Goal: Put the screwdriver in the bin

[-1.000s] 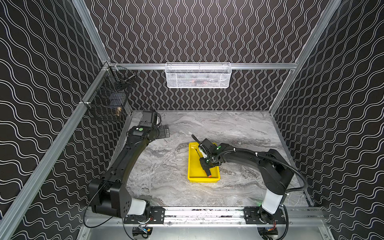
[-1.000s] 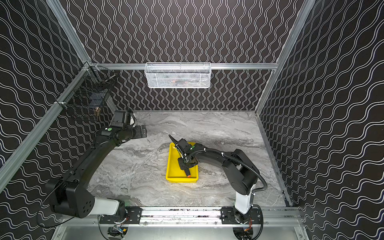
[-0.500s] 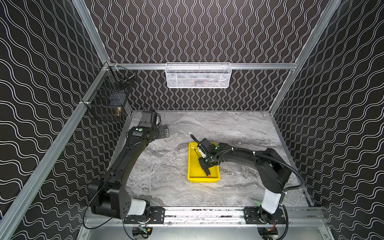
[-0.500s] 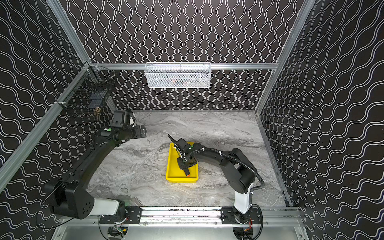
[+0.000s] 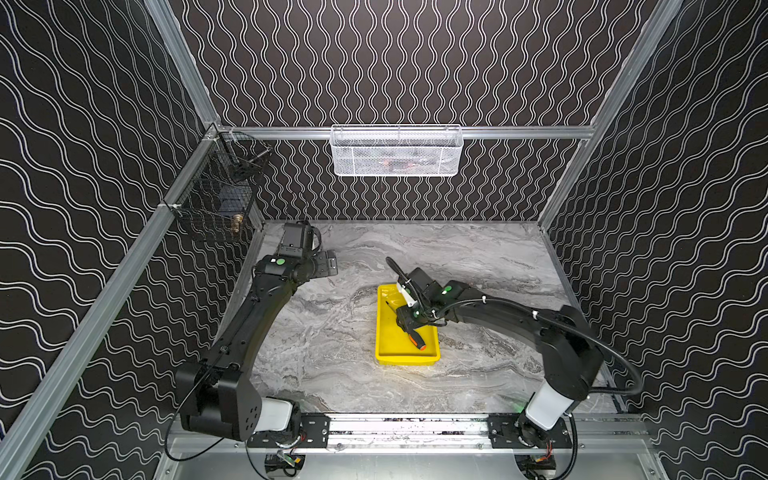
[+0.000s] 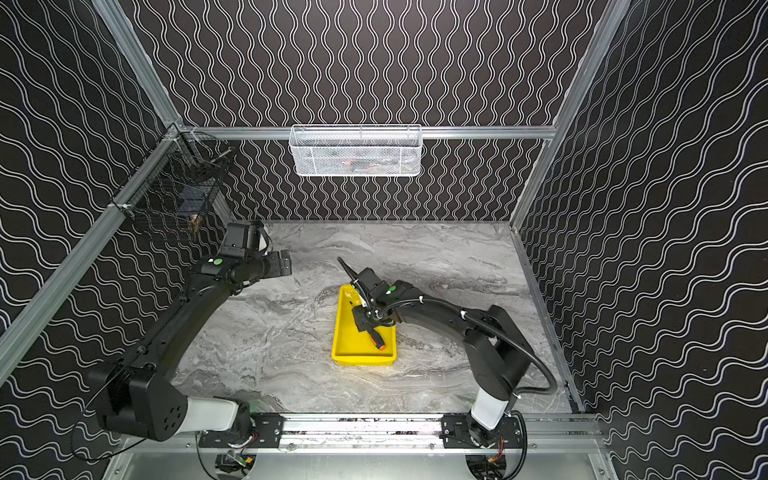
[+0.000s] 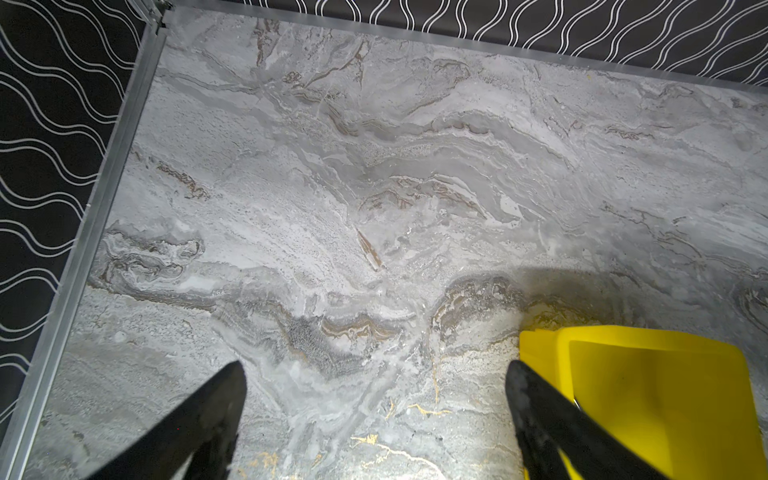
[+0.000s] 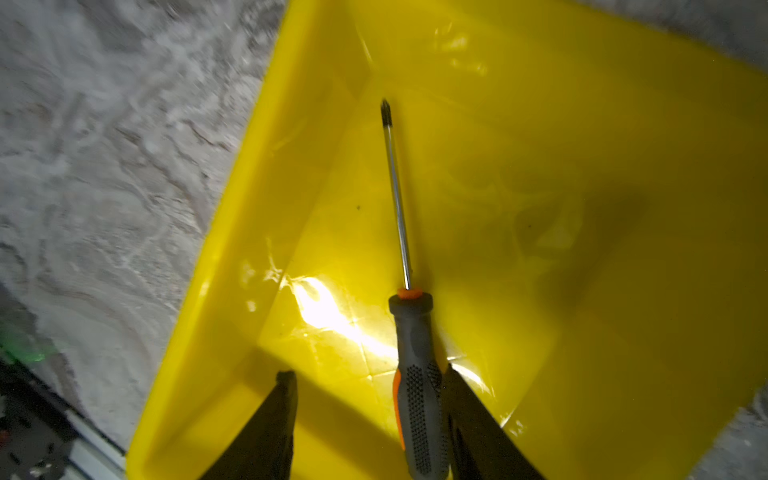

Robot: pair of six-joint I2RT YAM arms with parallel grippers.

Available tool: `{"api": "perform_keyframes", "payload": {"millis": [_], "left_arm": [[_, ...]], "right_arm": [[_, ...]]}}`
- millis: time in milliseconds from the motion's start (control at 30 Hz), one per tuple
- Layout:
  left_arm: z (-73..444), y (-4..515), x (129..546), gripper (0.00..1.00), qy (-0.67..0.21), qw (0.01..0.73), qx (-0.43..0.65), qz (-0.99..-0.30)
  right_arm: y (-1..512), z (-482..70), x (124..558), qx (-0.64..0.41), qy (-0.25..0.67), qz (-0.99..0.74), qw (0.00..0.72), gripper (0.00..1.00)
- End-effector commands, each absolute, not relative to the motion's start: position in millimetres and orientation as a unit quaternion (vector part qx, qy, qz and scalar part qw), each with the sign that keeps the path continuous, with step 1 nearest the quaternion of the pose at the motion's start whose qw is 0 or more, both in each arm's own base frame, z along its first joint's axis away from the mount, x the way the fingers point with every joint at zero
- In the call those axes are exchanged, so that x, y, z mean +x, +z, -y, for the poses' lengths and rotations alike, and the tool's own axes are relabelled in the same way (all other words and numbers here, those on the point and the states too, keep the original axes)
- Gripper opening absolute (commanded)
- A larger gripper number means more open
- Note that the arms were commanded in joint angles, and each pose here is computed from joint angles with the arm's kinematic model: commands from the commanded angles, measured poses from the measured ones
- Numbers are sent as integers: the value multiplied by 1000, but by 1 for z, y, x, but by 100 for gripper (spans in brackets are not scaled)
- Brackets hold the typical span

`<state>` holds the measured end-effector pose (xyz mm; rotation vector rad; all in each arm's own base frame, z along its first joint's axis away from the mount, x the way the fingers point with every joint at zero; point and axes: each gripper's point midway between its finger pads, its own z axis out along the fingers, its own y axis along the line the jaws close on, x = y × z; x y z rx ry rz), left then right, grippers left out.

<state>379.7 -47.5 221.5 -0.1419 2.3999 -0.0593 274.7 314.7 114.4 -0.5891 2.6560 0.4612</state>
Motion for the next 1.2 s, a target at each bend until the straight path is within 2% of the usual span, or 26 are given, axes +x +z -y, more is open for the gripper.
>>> {"api": "perform_keyframes", "payload": {"millis": [0, 200, 433, 633, 733, 933, 1167], "left_arm": [[45, 226, 382, 99, -17, 370, -55, -927], [43, 229, 380, 99, -13, 380, -56, -923], [43, 233, 379, 99, -15, 395, -57, -917], [37, 238, 377, 99, -1, 405, -60, -912], [36, 247, 377, 99, -3, 423, -59, -904], [42, 263, 371, 99, -31, 468, -52, -882], [44, 264, 364, 99, -35, 514, -23, -857]], "right_arm": [[145, -304, 283, -206, 164, -938, 224, 58], [200, -254, 313, -150, 196, -922, 298, 63], [246, -158, 346, -54, 146, -897, 414, 75], [253, -89, 354, 22, 104, -873, 476, 86], [237, -64, 355, 45, 78, -876, 474, 99], [233, -15, 352, 119, 43, -849, 513, 99], [242, 14, 341, 175, 9, -804, 568, 99]]}}
